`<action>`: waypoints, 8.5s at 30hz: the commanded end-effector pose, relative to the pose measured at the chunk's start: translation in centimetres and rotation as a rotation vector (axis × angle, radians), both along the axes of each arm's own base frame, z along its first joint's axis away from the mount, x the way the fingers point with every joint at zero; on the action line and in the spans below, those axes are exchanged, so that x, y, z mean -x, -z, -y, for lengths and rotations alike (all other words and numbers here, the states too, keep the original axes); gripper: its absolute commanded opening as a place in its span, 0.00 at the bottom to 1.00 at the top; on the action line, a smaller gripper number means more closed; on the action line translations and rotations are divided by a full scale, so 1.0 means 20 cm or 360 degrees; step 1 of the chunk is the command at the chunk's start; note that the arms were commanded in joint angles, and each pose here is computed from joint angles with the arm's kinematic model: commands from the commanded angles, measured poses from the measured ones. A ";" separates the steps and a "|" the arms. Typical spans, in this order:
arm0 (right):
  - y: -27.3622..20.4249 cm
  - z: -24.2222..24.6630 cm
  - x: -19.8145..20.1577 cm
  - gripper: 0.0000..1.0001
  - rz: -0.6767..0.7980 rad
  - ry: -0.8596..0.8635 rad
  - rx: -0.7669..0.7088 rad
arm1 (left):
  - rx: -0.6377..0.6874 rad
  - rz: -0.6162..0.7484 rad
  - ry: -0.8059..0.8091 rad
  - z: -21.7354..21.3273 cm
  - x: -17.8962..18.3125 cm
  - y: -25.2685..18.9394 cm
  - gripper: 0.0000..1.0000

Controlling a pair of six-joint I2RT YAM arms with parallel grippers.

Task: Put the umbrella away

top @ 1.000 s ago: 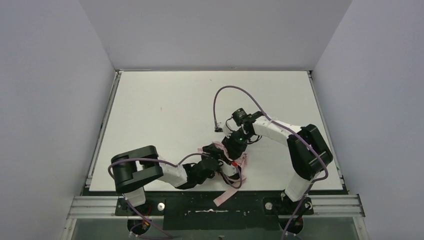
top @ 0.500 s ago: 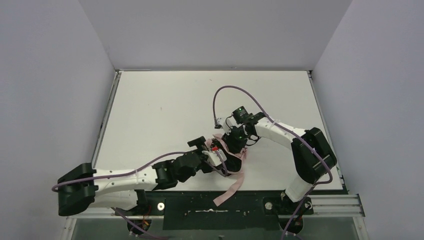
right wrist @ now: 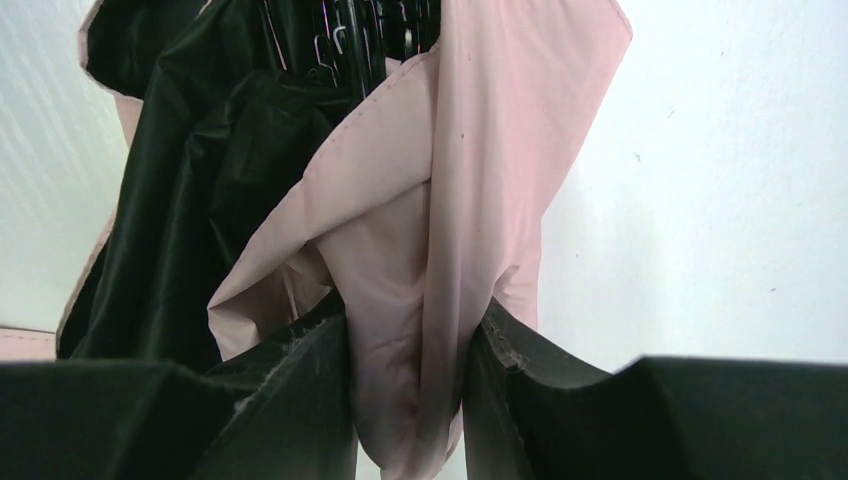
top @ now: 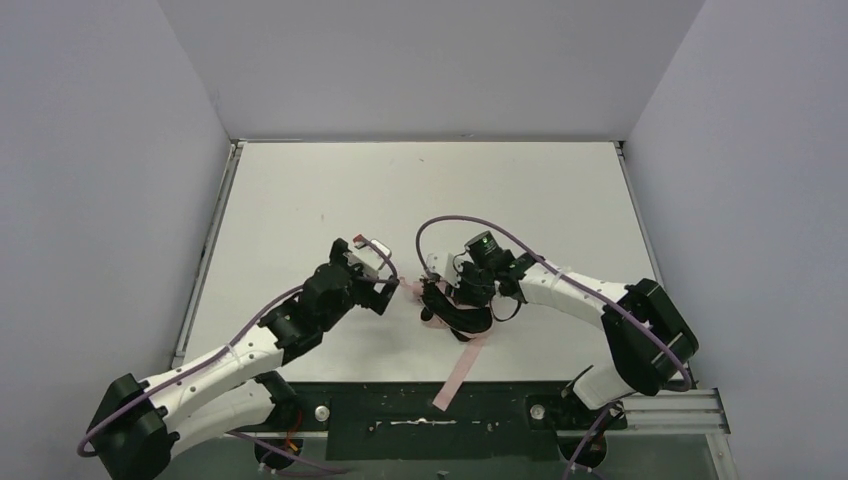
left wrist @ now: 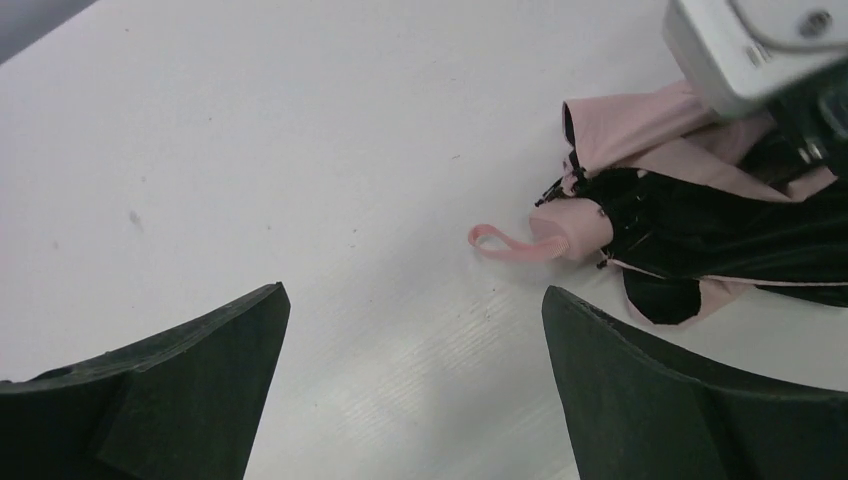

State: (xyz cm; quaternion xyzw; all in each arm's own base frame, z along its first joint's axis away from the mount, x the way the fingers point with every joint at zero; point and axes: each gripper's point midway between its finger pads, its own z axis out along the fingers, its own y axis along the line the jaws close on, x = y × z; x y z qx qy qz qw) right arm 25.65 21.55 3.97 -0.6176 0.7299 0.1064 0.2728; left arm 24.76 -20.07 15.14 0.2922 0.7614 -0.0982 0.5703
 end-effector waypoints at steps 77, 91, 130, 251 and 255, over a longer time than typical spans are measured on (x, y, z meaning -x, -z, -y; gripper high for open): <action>-0.74 0.12 0.03 0.67 0.0431 0.1148 -0.0707 | -0.0147 -0.1234 0.0816 0.57 -0.06 0.68 0.00; -0.36 0.45 0.31 0.65 -0.0052 0.2233 -0.0571 | -0.0101 -0.1285 0.0473 0.45 -0.23 0.66 0.00; 0.22 0.36 0.05 0.09 -0.0314 0.2082 -0.0042 | -0.0124 -0.1297 0.0460 0.42 -0.26 0.66 0.00; -0.24 0.06 0.75 0.41 -0.0753 0.1432 -0.0353 | -0.0341 -0.0511 0.0620 0.46 -0.26 0.62 0.00; -0.43 0.14 0.61 0.42 -0.0536 0.1508 -0.0438 | -0.0351 -0.0486 0.0733 0.48 -0.22 0.62 0.00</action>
